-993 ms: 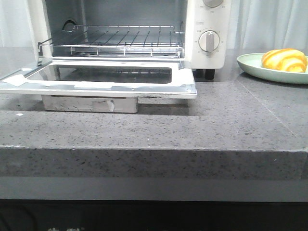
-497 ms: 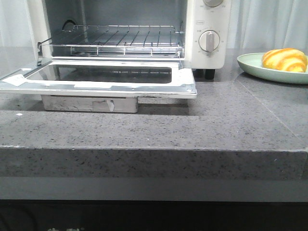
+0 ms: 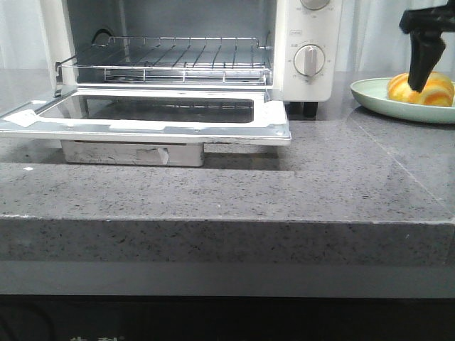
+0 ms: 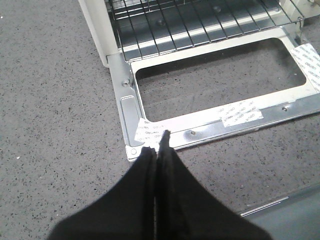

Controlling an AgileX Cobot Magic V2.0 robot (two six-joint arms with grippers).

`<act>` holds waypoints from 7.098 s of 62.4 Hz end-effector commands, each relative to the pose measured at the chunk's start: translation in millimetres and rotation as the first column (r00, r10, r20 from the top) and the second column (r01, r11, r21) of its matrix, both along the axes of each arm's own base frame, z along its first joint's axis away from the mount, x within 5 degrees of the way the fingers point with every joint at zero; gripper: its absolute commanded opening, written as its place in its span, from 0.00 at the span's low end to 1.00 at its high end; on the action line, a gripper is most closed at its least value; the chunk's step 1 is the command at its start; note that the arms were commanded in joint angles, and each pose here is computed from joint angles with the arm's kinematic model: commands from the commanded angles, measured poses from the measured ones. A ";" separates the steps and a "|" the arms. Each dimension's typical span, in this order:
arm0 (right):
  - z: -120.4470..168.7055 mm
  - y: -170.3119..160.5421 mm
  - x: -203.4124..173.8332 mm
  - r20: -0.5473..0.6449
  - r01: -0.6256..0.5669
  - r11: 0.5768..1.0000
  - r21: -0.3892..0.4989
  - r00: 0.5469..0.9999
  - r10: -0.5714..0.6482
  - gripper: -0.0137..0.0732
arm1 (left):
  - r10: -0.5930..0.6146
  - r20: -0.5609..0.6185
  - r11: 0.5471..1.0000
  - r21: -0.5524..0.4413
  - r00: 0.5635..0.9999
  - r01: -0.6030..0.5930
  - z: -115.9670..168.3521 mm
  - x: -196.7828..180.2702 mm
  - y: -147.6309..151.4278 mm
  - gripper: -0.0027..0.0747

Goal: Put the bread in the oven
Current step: 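Lower the right gripper onto the striped croissant and grasp it, then lift the croissant with the right gripper and carry it into the oven, then open the right gripper to release the croissant onto the rack, then withdraw the right gripper out of the oven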

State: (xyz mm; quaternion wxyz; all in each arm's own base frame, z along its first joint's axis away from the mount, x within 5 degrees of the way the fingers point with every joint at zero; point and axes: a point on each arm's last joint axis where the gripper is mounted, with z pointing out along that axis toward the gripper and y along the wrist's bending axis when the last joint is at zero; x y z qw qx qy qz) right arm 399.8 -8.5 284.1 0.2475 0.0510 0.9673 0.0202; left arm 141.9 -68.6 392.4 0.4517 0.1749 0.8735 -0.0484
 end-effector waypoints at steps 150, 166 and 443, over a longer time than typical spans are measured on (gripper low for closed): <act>91.2 210.4 -152.9 0.203 -0.284 0.958 0.032 0.941 0.272 0.25 | -0.010 0.131 0.999 -0.045 0.991 0.016 18.0 1.6 -0.2 0.01; 100.3 253.9 -112.6 0.258 -0.296 0.955 0.035 0.926 0.277 0.25 | -0.010 0.131 0.999 -0.045 0.991 0.016 18.0 1.6 -0.2 0.01; 111.2 59.3 -271.5 0.584 -0.386 0.922 -0.034 0.741 0.331 0.02 | 0.081 0.163 0.983 -0.175 0.983 -0.052 -20.0 -26.4 27.0 0.01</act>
